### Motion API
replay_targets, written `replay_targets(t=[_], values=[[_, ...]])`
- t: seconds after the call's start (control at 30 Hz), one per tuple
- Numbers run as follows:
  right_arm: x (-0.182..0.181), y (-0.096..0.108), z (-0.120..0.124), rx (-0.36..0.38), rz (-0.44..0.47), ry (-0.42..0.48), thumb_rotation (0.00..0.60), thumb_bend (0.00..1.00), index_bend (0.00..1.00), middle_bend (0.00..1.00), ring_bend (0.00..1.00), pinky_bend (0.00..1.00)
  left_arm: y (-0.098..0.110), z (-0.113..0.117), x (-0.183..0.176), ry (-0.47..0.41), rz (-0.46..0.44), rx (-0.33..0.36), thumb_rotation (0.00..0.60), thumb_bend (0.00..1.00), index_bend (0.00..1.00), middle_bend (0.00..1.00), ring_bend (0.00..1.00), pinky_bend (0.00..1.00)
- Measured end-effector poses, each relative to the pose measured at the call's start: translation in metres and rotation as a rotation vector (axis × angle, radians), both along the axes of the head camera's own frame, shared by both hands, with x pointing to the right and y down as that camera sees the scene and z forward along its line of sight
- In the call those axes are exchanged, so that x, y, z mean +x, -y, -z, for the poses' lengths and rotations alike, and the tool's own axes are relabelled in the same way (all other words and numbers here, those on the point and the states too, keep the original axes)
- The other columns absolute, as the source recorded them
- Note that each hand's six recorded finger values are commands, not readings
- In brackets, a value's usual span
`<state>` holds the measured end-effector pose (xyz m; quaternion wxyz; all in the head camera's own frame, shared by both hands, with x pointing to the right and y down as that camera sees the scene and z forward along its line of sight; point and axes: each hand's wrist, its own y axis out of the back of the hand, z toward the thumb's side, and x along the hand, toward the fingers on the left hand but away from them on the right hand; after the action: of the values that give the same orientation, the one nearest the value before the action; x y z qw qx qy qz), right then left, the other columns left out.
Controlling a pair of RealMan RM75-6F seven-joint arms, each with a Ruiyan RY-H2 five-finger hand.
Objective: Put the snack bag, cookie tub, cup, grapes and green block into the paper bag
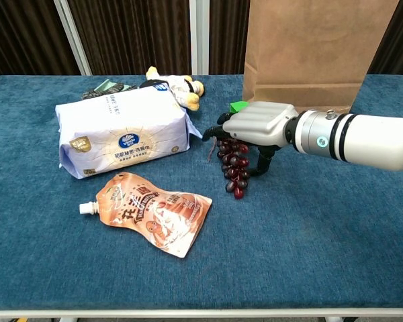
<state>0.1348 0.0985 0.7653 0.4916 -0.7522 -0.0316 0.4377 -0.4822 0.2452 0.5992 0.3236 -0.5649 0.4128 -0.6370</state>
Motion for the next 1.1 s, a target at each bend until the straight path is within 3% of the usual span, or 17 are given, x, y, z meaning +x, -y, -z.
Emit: replay_targets(t=[0.1, 0.17, 0.33, 0.43, 0.63, 0.77, 0.9, 0.97, 1.1], values=[[-0.001, 0.000, 0.002, 0.033, 0.007, 0.024, 0.600, 0.32, 0.54, 0.50, 0.35, 0.60, 0.000, 0.000, 0.000, -0.001, 0.002, 0.000, 0.600, 0.04, 0.23, 0.20, 0.12, 0.15], [-0.001, 0.001, 0.006, 0.053, 0.009, 0.048, 0.600, 0.35, 0.59, 0.54, 0.39, 0.66, 0.000, 0.000, 0.000, -0.002, 0.002, 0.000, 0.600, 0.04, 0.23, 0.20, 0.12, 0.15], [0.006, 0.005, 0.024, 0.091, 0.000, 0.121, 0.600, 0.35, 0.62, 0.56, 0.41, 0.69, -0.001, -0.001, 0.000, -0.003, 0.002, 0.001, 0.600, 0.04, 0.23, 0.20, 0.12, 0.15], [0.010, 0.008, 0.047, 0.116, -0.009, 0.194, 0.600, 0.35, 0.62, 0.56, 0.41, 0.69, 0.000, 0.000, 0.000, -0.004, -0.003, 0.004, 0.600, 0.04, 0.23, 0.20, 0.12, 0.15], [0.029, 0.020, 0.120, 0.204, -0.040, 0.386, 0.600, 0.34, 0.62, 0.57, 0.42, 0.69, 0.002, 0.001, 0.002, -0.003, -0.010, 0.010, 0.600, 0.04, 0.23, 0.20, 0.12, 0.15], [0.053, 0.032, 0.185, 0.298, -0.085, 0.526, 0.600, 0.32, 0.62, 0.57, 0.42, 0.68, 0.004, 0.002, 0.004, -0.004, -0.021, 0.010, 0.600, 0.04, 0.23, 0.20, 0.12, 0.15], [0.075, 0.049, 0.240, 0.391, -0.138, 0.611, 0.600, 0.32, 0.62, 0.57, 0.42, 0.67, 0.008, 0.003, 0.007, -0.006, -0.032, 0.019, 0.600, 0.04, 0.23, 0.20, 0.12, 0.15], [0.085, 0.060, 0.261, 0.426, -0.178, 0.644, 0.600, 0.32, 0.62, 0.57, 0.42, 0.66, 0.008, 0.003, 0.008, -0.007, -0.035, 0.020, 0.600, 0.04, 0.23, 0.20, 0.12, 0.15], [0.100, 0.081, 0.275, 0.458, -0.267, 0.649, 0.600, 0.31, 0.61, 0.56, 0.41, 0.64, 0.008, 0.003, 0.009, -0.005, -0.037, 0.015, 0.600, 0.04, 0.23, 0.20, 0.12, 0.15]])
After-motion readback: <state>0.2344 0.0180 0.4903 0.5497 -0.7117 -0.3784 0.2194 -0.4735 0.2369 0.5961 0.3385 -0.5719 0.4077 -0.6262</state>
